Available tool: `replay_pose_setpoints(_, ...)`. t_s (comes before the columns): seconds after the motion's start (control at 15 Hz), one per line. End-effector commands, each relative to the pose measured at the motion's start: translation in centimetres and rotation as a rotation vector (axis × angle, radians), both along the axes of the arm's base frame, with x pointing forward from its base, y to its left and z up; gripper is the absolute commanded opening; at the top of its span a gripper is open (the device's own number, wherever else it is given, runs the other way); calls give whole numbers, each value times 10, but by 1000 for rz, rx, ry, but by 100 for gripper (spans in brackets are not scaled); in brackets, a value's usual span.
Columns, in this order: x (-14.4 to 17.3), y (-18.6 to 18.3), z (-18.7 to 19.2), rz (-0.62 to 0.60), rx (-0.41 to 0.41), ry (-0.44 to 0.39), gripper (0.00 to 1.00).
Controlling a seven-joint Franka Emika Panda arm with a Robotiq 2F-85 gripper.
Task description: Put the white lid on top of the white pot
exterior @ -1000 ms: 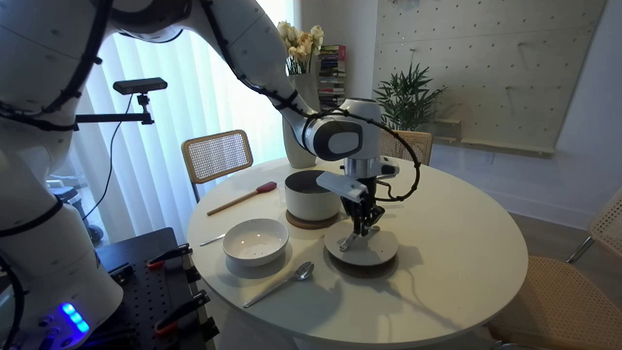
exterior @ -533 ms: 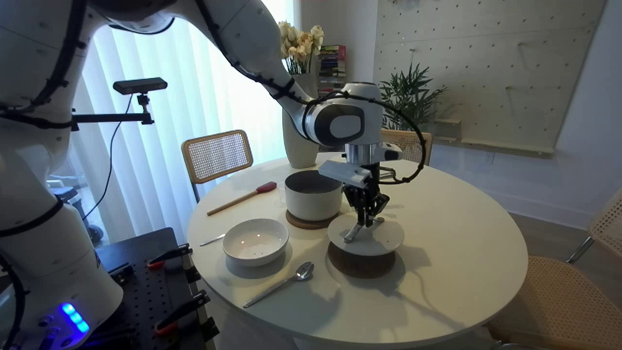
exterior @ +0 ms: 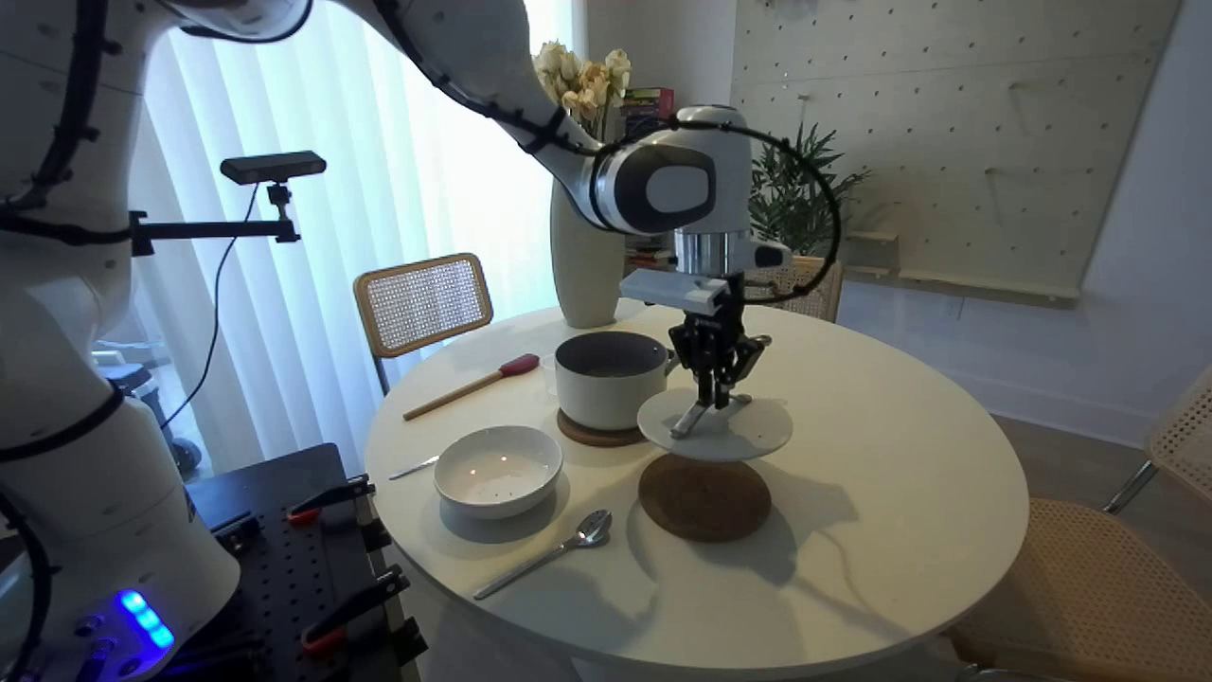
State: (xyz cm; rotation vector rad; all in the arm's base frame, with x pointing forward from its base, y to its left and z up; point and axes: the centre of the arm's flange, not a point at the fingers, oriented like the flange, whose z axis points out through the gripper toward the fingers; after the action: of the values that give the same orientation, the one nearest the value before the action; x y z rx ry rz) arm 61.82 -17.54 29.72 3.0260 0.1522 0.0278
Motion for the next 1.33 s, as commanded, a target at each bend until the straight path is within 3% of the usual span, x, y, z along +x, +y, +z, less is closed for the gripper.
replay_pose_setpoints(0.0, 4, 16, 52, 22, -16, -21, 6)
replay_pose_setpoints(0.27, 13, 46, 74, 64, -11, -44, 6)
replay_pose_setpoints(0.87, 34, 158, 81, 245, 37, -54, 6)
replay_pose_setpoints(1.27, 32, 196, 82, 313, 64, -50, 6)
